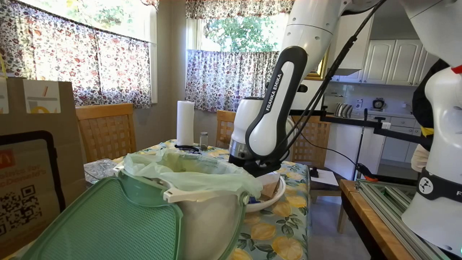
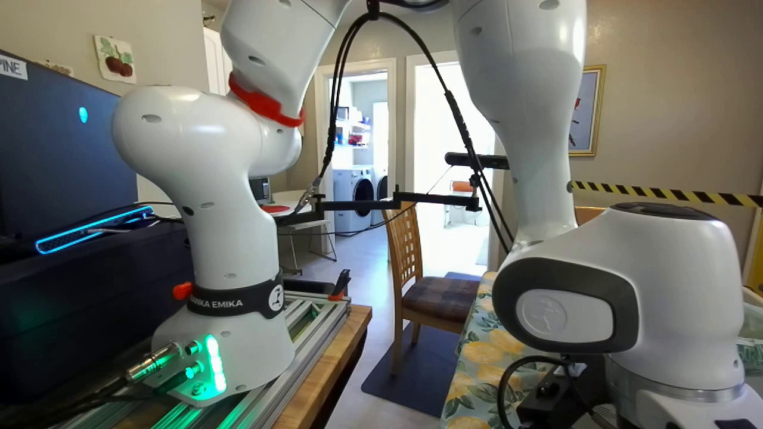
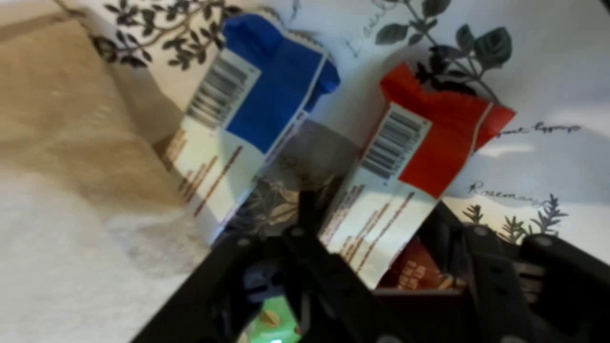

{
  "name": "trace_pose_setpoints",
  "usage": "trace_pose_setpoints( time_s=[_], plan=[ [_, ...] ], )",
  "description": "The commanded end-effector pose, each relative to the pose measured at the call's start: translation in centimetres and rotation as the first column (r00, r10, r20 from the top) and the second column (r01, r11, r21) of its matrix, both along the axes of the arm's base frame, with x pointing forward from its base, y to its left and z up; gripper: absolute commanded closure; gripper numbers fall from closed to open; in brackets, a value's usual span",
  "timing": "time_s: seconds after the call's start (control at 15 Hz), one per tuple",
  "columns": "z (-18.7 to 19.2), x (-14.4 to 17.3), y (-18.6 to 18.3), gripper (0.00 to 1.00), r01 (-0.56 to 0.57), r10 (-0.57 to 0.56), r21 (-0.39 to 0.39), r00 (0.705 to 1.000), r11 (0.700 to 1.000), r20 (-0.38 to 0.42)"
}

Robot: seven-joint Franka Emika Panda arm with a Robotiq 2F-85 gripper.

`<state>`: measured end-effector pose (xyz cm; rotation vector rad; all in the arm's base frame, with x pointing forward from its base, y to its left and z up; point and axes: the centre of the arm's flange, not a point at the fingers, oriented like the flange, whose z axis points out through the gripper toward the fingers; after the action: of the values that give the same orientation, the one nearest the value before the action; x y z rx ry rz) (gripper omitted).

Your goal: Put some of the contents of the white plate into the bin

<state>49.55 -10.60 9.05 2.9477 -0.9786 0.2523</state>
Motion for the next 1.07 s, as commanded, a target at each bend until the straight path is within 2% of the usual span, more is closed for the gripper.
trace_pose_setpoints(
  time_s=[0.0,0.13,0.53,0.73,1.0],
  plan=[
    [0.0,-0.6,-0.4,0.75,-0.014,0.014,0.004,1.0,1.0,0.001],
    [2.0,-0.7,0.0,0.84,-0.012,0.012,-0.009,1.0,1.0,0.005],
    [9.3,-0.4,1.4,0.84,-0.064,0.065,-0.066,0.998,0.996,0.0],
    [11.4,-0.3,1.3,0.84,-0.091,0.086,-0.077,0.994,0.993,-0.061],
    [11.7,-1.5,0.3,0.84,-0.108,0.093,-0.074,0.979,0.991,-0.18]
  ],
)
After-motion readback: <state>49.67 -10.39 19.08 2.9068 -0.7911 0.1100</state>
